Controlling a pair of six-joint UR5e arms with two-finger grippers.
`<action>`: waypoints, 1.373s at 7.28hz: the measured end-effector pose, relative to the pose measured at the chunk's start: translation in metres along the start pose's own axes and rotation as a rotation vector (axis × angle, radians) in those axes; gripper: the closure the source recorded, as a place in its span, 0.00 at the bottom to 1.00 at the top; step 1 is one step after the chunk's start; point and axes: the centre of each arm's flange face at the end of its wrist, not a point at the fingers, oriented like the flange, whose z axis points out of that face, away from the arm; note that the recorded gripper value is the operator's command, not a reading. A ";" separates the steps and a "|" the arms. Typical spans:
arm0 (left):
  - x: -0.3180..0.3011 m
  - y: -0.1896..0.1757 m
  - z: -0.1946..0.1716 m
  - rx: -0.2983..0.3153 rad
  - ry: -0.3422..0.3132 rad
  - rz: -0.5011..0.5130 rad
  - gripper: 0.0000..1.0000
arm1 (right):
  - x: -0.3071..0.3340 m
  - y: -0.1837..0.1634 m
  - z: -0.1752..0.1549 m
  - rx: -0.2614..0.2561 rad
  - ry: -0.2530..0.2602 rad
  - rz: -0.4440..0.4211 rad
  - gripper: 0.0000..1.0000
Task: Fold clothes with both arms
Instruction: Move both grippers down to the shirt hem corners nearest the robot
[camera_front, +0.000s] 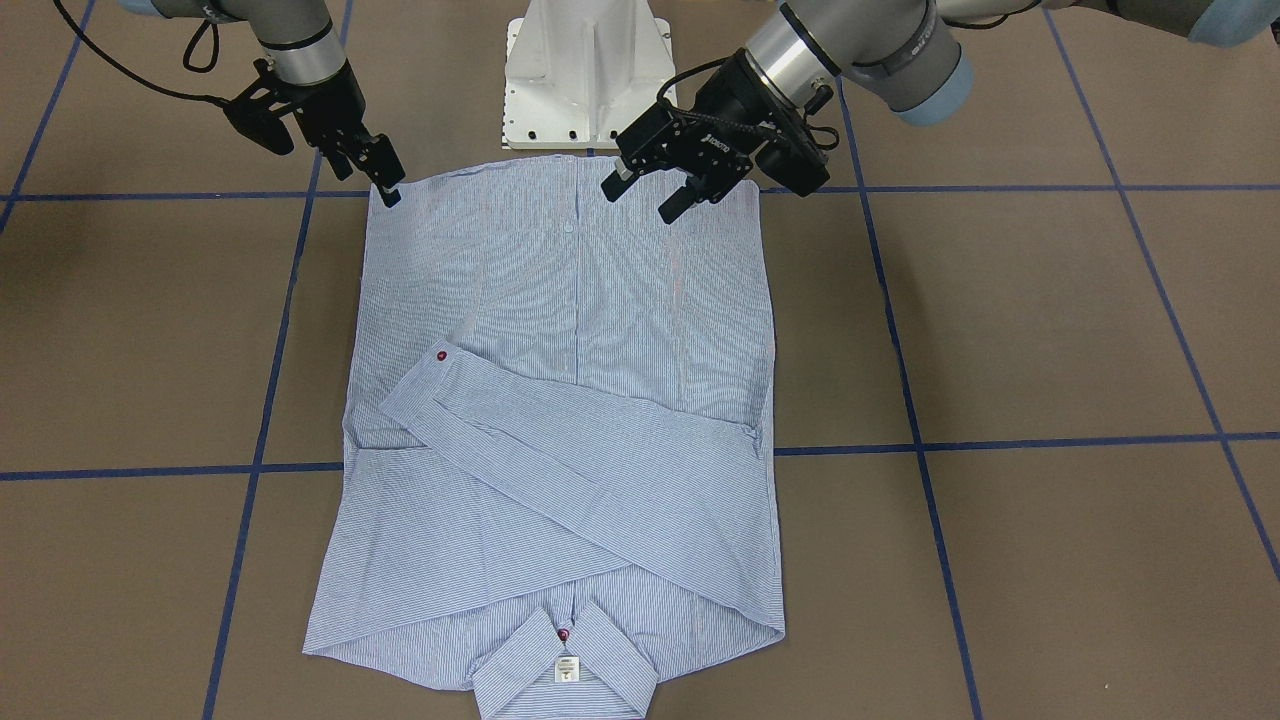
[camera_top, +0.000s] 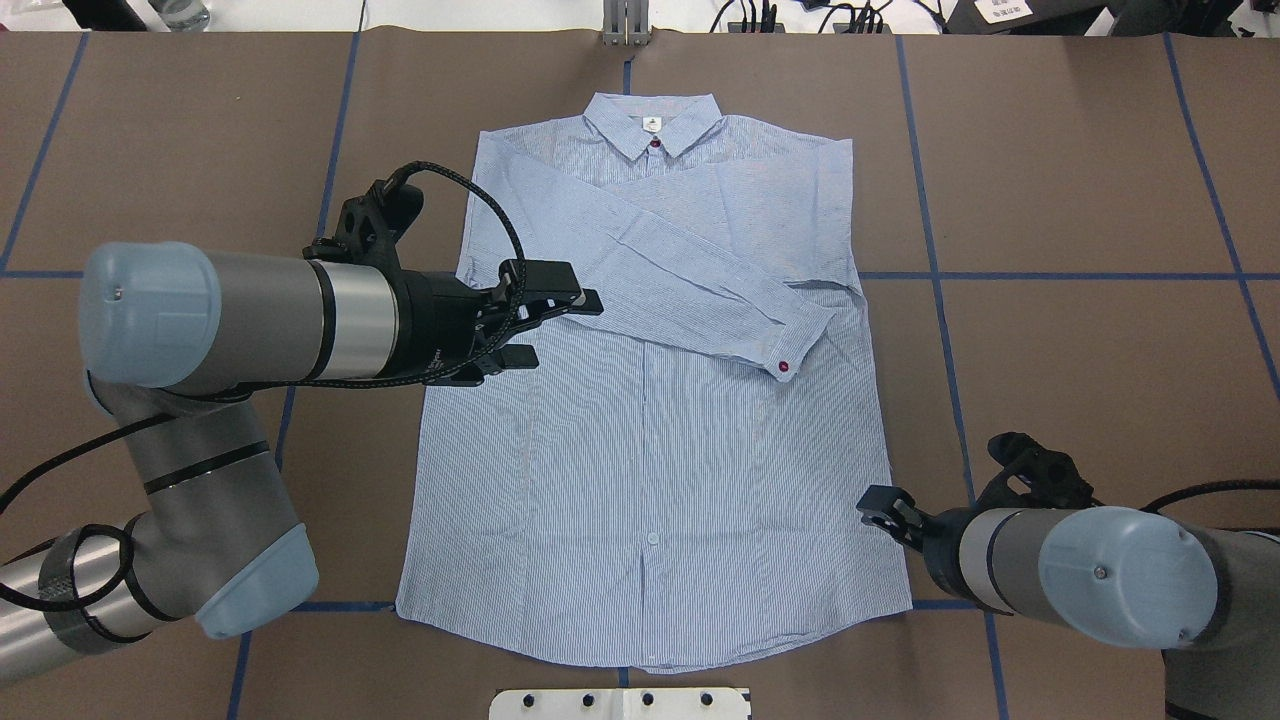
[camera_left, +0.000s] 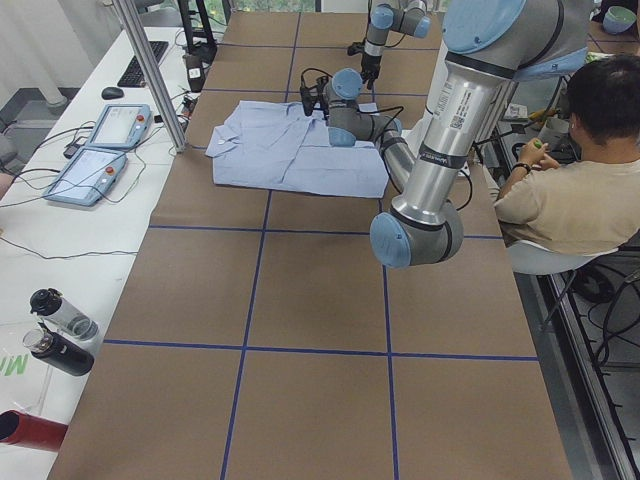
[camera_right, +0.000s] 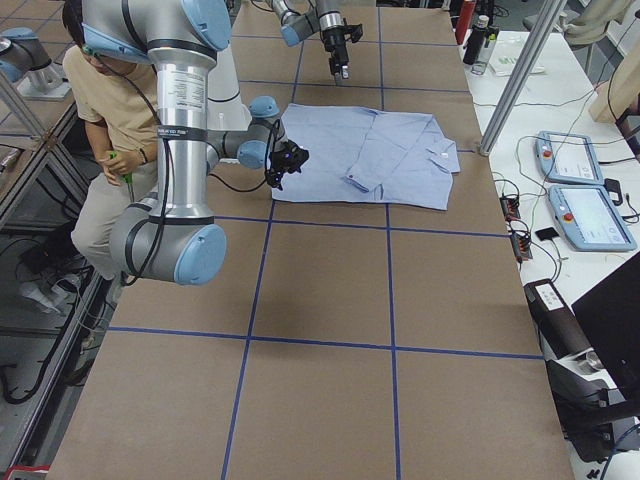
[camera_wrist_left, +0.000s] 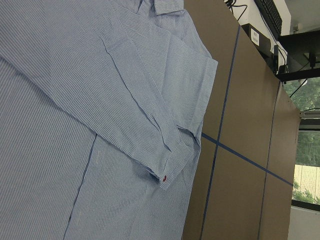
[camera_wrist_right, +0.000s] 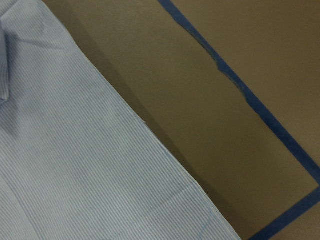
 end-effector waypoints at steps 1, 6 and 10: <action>-0.001 0.000 -0.001 0.001 0.001 -0.002 0.01 | 0.006 0.007 0.004 0.017 -0.002 0.064 0.10; -0.001 0.001 -0.001 -0.001 0.003 -0.012 0.01 | 0.026 0.029 0.034 0.046 0.006 0.162 0.26; -0.001 0.000 0.000 0.000 0.003 -0.020 0.01 | 0.034 0.037 0.043 0.037 0.026 0.158 0.40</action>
